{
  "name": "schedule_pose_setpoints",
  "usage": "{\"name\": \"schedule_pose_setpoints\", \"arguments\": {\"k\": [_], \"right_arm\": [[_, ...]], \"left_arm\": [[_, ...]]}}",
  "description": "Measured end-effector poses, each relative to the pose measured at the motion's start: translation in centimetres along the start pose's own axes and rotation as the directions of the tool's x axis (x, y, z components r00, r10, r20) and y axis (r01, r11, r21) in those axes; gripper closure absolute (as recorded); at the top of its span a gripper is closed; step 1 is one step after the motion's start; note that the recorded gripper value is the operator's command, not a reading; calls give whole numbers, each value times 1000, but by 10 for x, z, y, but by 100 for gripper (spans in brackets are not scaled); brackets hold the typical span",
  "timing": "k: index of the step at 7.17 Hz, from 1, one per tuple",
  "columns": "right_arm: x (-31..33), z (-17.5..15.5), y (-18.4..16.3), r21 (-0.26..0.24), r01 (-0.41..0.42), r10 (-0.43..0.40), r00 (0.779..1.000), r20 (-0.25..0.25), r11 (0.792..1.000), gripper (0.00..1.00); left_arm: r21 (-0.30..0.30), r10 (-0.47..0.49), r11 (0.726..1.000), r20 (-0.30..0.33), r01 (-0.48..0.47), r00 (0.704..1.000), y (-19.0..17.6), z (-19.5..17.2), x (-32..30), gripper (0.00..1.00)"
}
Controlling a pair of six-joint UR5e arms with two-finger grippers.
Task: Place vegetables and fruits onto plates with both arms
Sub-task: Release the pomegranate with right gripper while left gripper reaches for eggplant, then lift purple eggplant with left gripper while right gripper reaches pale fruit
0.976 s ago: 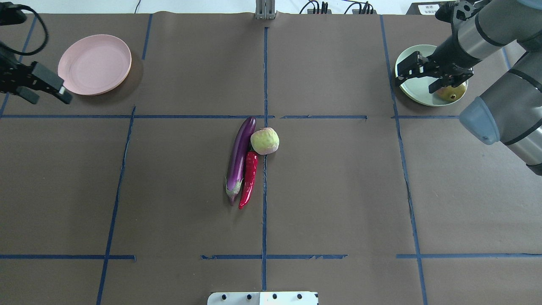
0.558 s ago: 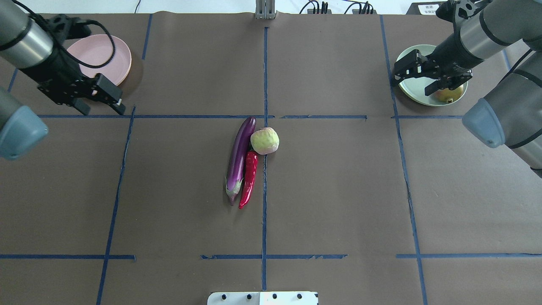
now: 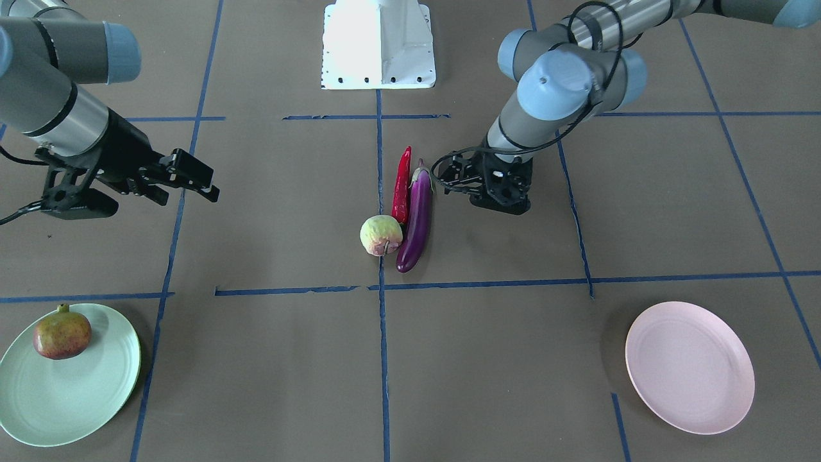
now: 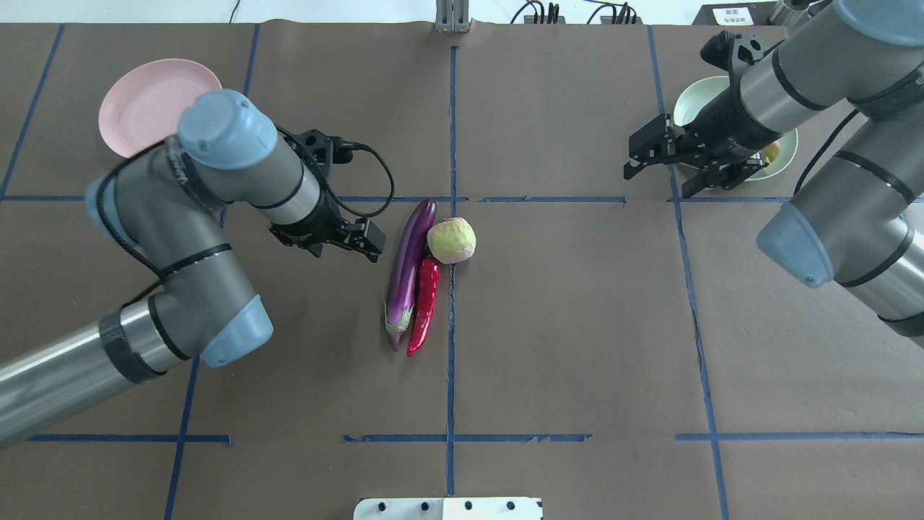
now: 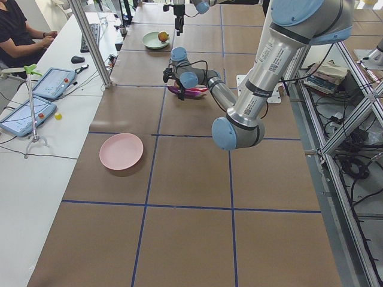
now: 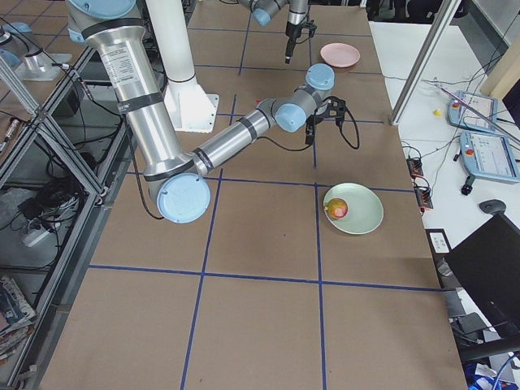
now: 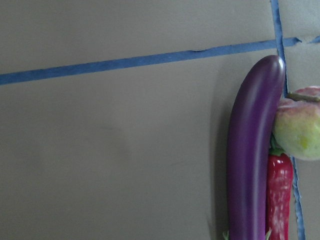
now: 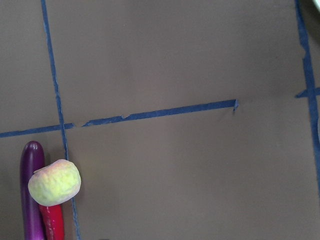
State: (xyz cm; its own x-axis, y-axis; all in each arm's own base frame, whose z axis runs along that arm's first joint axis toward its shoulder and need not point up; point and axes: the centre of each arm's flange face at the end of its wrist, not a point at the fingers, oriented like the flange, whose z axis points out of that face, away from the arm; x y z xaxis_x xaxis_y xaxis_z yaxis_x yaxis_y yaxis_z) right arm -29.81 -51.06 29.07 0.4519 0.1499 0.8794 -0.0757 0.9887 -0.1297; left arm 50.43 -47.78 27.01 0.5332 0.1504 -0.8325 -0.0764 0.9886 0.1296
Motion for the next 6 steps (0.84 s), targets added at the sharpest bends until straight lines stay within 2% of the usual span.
{"name": "schedule_pose_setpoints", "arguments": {"k": [2,3,4,5,6], "right_arm": [[-21,18,18,-6,-17,17,1000,-2,1000,0],[-25,24,22,-5,-19,19,1000,-5,1000,0],[-27,27,25,-4,-20,19,1000,-7,1000,0],[-27,28,26,-3,-19,19,1000,-9,1000,0],[-28,29,26,-2,-19,19,1000,-9,1000,0]], "left_arm": [[38,-27,999,-22,28,999,5,32,24,1],[36,-30,999,-22,31,999,6,41,32,12],[30,-32,999,-18,33,999,7,50,37,58],[28,-45,999,-18,45,999,7,52,42,99],[30,-64,997,-19,64,998,6,52,45,100]]}}
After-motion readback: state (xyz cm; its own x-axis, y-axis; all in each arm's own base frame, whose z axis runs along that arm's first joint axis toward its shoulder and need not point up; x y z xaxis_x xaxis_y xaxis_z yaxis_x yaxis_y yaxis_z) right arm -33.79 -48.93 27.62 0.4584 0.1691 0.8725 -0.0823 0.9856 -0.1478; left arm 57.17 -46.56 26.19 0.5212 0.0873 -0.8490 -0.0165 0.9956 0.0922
